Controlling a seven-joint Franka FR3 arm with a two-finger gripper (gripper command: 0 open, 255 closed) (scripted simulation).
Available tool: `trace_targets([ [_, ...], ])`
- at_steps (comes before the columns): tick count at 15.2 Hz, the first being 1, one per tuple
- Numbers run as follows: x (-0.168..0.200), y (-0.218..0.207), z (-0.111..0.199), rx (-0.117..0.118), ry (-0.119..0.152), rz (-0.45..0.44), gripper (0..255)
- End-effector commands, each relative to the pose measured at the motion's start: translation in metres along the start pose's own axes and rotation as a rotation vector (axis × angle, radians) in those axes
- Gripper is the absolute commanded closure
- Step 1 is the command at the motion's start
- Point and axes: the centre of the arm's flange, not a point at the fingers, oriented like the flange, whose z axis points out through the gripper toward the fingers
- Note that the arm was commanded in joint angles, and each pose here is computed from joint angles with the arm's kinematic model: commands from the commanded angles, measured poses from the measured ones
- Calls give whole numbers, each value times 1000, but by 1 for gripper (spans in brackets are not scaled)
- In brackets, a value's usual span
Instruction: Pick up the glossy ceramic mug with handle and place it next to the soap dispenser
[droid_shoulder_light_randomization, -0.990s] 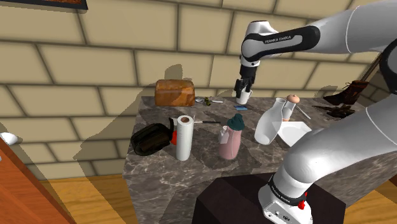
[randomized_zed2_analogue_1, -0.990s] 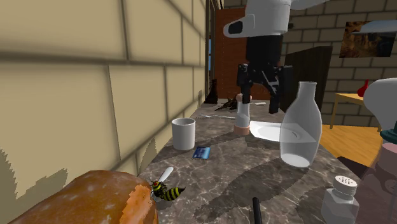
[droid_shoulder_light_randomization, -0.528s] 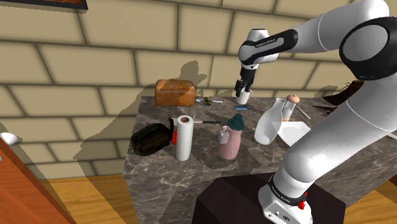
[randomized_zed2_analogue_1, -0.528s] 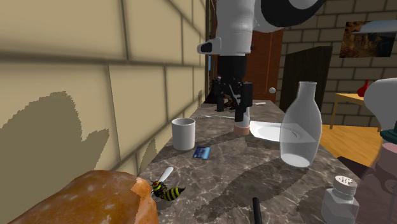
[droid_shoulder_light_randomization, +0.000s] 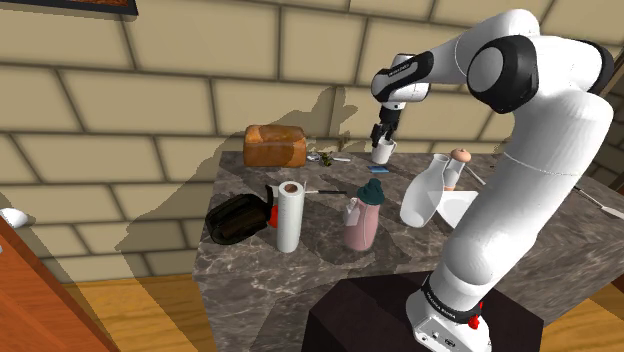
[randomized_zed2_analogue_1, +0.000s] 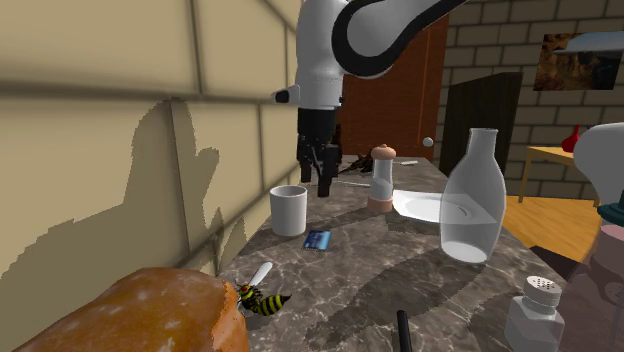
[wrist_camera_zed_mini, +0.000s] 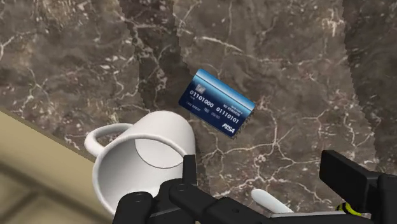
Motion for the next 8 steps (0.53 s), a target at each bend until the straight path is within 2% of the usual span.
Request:
trace_targets([
  [1, 9, 21, 9, 0, 11, 4, 0],
  [3, 20, 43, 19, 0, 22, 9, 0],
  [8, 21, 45, 41, 0, 23, 9, 0],
])
